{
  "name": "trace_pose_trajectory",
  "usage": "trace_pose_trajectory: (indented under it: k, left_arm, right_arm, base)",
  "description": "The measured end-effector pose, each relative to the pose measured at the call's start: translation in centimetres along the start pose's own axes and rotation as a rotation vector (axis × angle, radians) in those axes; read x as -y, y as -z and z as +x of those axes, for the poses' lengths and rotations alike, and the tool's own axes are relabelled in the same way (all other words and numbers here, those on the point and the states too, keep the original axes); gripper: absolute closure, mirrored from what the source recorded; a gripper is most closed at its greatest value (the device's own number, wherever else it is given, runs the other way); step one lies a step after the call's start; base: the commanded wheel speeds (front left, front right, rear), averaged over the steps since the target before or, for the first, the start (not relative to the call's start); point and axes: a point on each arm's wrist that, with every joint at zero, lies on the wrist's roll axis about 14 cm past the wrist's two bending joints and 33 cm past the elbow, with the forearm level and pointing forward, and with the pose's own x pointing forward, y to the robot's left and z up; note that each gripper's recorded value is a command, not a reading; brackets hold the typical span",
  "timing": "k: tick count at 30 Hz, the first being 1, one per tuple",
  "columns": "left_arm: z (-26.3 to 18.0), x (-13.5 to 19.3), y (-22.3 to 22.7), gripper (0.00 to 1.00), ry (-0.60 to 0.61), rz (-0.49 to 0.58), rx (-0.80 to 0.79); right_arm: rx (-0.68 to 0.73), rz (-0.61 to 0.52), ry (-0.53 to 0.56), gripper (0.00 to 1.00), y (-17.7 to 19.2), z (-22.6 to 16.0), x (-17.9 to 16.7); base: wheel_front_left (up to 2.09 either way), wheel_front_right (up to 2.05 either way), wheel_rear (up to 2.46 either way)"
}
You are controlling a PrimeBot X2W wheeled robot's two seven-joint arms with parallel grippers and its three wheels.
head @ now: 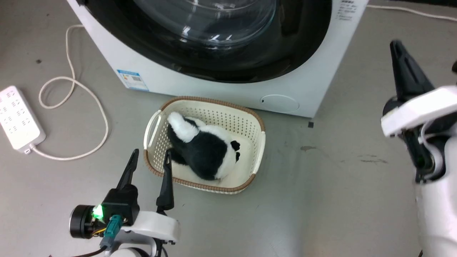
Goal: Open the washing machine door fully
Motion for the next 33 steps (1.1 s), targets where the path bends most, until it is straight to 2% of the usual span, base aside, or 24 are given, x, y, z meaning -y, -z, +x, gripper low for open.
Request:
trace_pose_trajectory:
  k: [1,3,10,16,33]
  left_arm:
    - [0.1,0.0,0.1,0.0,-0.001,0.0,-0.002]
    - [0.4,-0.1,0.5,0.0,-0.01,0.0,-0.004]
    - [0.9,-0.3,1.1,0.0,-0.023,0.005,-0.015]
    - [1.3,-0.5,1.7,0.0,-0.032,0.011,-0.025]
    - [2.1,-1.0,3.0,0.0,-0.059,0.039,-0.039]
  right_arm:
    - [-0.004,0.005,-0.004,1.0,0.0,0.5,-0.1]
    - [-0.038,0.093,-0.014,1.0,0.8,3.1,-0.2]
    - [-0.108,0.242,-0.029,1.0,2.1,6.4,-0.4]
    - [-0.188,0.427,-0.023,1.0,3.4,9.2,0.0]
    - [-0.398,0.738,-0.118,1.0,5.3,15.8,-2.3]
  base:
    - [0.0,0.0,0.0]
    - [0.0,0.0,0.0]
    - [0.0,0.0,0.0]
    - [0.0,0.0,0.0]
    - [0.0,0.0,0.0]
